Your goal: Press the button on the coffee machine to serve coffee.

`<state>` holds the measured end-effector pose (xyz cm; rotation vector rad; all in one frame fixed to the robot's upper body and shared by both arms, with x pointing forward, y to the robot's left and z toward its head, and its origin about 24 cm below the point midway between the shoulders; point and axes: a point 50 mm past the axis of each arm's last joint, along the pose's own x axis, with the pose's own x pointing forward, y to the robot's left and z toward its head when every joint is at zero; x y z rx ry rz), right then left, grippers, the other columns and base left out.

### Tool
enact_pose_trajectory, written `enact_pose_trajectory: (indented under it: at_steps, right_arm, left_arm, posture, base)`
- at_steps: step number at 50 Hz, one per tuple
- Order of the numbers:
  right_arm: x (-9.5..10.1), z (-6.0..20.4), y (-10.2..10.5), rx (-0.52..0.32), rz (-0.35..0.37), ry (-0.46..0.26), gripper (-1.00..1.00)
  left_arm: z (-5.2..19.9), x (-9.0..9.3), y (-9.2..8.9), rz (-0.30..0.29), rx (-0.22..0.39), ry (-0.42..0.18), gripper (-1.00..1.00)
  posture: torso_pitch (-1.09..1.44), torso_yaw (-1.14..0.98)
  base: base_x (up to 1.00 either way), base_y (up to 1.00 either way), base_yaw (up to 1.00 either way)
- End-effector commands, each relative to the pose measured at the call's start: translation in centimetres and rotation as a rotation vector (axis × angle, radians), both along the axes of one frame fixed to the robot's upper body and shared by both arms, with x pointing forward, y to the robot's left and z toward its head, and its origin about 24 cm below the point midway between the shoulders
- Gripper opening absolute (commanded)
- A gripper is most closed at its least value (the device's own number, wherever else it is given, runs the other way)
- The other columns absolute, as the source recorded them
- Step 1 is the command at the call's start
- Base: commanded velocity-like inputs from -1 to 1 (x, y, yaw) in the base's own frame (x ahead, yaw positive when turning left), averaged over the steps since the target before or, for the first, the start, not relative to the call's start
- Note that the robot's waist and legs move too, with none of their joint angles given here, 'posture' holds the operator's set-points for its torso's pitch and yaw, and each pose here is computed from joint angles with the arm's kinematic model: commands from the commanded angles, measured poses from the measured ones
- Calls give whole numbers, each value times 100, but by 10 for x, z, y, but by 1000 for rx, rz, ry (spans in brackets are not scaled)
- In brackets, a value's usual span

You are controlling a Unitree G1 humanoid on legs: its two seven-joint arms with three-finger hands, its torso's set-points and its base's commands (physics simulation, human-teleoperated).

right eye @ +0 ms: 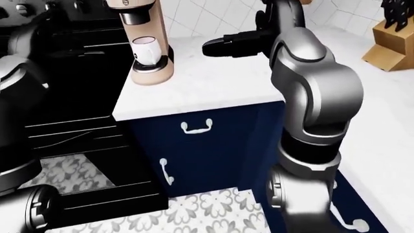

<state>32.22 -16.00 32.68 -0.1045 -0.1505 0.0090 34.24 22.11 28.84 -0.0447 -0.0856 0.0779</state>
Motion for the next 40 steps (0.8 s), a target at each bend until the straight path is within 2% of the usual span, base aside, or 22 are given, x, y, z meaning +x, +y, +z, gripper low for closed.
enact_pose_trajectory:
  at_steps: [1,40]
  right_arm:
    - [-6,16,3,-1,16,-81,100]
    - [-4,9,5,-6,23,-69,100]
  left_arm:
    - [23,-7,2,14,6,-103,100]
    - [18,-6,2,14,2,-97,100]
  posture:
    - [0,0]
    - [0,0]
  base:
    - [11,30,0]
    - [11,25,0]
